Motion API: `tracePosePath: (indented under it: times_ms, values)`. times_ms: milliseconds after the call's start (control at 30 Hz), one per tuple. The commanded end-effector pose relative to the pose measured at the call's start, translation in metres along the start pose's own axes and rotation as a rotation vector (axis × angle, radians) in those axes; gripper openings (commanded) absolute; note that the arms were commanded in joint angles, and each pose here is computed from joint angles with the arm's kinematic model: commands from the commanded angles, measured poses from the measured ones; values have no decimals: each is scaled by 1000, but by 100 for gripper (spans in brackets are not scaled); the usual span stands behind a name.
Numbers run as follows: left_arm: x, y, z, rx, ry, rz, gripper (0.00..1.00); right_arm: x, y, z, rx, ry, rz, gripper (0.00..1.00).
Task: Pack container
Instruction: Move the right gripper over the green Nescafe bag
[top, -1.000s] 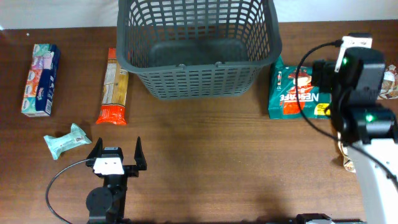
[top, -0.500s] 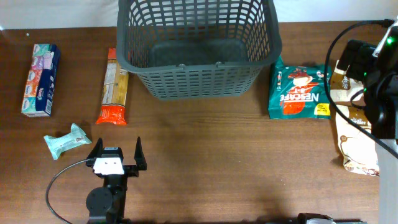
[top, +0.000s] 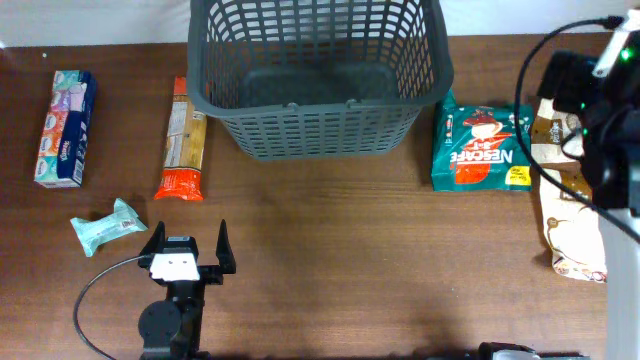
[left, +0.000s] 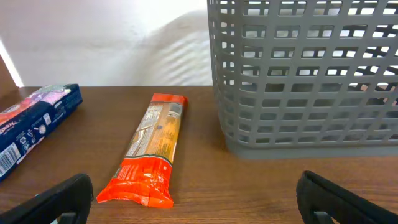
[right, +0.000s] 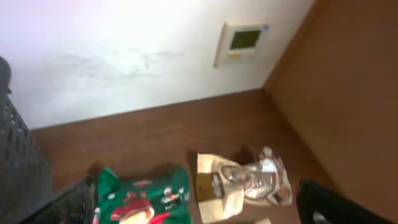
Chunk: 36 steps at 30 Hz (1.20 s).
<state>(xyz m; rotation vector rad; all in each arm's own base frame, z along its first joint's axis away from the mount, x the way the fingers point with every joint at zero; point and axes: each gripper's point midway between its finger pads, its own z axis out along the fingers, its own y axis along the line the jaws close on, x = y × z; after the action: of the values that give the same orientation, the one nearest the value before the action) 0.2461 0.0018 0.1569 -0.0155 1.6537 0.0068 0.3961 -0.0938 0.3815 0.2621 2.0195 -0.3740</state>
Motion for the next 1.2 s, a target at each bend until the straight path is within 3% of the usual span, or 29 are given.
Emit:
tracePosePath:
  times_ms: [0,167,400,533,633,800,933,1033,1167]
  values:
    - [1,-2,0,10,-3,15,99,12,5,31,-20,61,-71,99]
    - [1,-2,0,10,-3,15,99,39,-5,72,-19,188,86,99]
    - [1,-2,0,10,-3,15,99,58,20,108,-355,335,255,99]
    - [1,-2,0,10,-3,15,99,75,50,99,-535,431,299,99]
    - [1,-2,0,10,-3,15,99,88,72,82,-629,493,246,99]
    - [1,-2,0,10,-3,15,99,98,73,84,-575,519,191,99]
    - [1,-2,0,10,-3,15,99,106,71,81,-623,484,-39,99]
    - [1,-2,0,10,-3,15,99,116,50,89,-520,500,-188,99]
    - [1,-2,0,10,-3,15,99,122,30,94,-410,529,-221,99]
